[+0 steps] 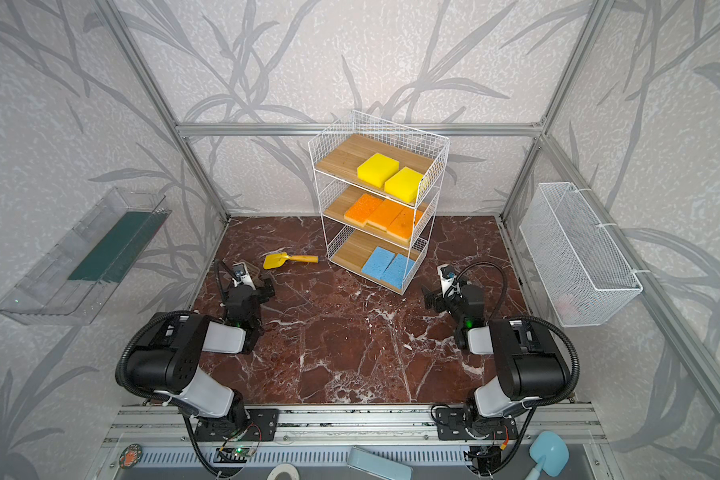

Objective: Place and organize the cleaning sponges onto the shelf

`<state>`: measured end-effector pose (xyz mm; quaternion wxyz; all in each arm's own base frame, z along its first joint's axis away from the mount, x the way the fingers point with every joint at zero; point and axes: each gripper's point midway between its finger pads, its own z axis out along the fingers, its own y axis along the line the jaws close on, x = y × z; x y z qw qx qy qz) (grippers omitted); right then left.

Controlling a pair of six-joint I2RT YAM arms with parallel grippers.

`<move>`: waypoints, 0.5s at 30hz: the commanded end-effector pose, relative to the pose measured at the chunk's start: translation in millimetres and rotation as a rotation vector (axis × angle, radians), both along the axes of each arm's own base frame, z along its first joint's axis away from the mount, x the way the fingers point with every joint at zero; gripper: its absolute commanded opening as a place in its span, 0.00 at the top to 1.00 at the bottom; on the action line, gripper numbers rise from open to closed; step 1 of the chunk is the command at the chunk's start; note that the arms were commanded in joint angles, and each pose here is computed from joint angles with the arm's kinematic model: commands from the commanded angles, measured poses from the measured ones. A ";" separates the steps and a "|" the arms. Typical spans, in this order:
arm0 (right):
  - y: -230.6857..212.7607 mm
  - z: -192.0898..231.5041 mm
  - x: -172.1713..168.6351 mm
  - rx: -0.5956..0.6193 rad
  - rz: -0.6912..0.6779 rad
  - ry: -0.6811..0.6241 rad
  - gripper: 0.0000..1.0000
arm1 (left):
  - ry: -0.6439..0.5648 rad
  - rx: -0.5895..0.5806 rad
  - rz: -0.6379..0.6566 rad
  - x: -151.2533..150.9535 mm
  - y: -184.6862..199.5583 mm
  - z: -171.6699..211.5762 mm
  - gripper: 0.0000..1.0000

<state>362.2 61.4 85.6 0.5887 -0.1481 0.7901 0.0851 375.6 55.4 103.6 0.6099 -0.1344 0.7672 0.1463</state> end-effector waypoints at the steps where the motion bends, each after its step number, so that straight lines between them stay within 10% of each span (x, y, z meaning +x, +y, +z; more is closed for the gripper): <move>1: -19.5 18.3 0.1 0.025 -0.121 -0.114 0.01 | -0.096 0.007 -0.009 -14.3 -0.5 10.3 0.01; 15: 1.9 9.0 21.2 -0.034 -0.032 0.008 0.01 | -0.037 0.016 0.008 -5.4 0.3 6.0 0.01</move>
